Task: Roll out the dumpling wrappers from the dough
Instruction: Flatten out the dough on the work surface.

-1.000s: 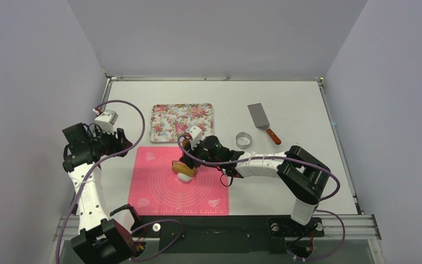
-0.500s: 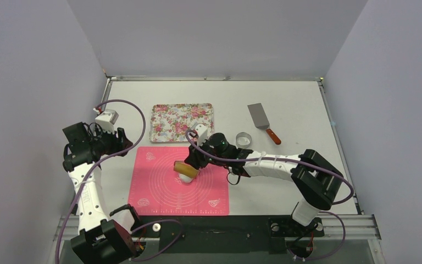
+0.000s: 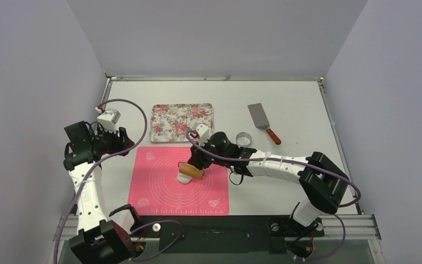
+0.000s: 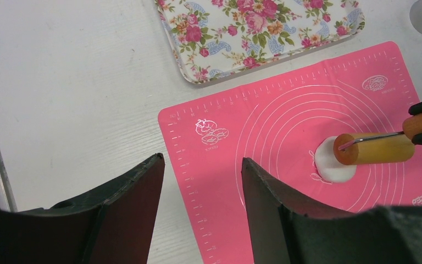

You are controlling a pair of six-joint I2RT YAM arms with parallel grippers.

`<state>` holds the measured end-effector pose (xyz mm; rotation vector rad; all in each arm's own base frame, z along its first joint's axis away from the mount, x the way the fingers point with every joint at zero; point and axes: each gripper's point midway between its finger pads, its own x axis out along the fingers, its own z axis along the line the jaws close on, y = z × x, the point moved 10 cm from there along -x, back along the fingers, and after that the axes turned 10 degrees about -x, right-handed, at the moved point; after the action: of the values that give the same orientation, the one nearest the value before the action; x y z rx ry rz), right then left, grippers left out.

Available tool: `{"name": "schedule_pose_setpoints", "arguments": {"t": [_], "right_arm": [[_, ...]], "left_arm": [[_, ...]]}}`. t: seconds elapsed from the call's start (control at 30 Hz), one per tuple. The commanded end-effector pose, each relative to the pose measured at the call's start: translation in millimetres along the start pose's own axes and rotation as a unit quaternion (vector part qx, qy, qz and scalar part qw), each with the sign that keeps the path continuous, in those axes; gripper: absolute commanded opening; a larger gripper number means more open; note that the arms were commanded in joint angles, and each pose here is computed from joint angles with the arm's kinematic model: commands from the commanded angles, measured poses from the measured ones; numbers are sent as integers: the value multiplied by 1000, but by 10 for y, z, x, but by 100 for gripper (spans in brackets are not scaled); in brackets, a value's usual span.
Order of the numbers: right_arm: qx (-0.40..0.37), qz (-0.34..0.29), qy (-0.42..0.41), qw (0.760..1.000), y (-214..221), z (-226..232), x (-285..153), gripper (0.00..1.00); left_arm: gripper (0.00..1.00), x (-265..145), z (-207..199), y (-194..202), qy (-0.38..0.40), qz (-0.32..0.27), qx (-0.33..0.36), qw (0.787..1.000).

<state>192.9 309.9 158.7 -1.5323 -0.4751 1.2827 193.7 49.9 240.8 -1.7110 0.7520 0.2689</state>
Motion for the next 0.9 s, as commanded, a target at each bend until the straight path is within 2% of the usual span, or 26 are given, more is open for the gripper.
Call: {"name": "schedule_pose_setpoints", "arguments": {"t": [0.0,0.23,0.4,0.53,0.7,0.87], "right_arm": [[-29,-79,8,996,-511,13,-153,0],[-52,-45,-25,997,-409,262,10,0],[-51,-33,-7,998,-337,200,147,0],[-56,22,3,998,-127,136,338,0],[-61,48,18,997,90,105,356,0],[-64,61,-5,996,208,265,371,0]], "left_arm": [[52,-55,-38,-136,2,-17,19,1000],[52,-51,-38,-117,0,-17,19,1000],[52,-73,-54,-119,-1,-17,26,1000],[52,-69,-52,-108,-2,-14,25,1000],[52,-55,-46,-98,-2,-13,26,1000],[52,-49,-44,-134,0,-14,23,1000]]}}
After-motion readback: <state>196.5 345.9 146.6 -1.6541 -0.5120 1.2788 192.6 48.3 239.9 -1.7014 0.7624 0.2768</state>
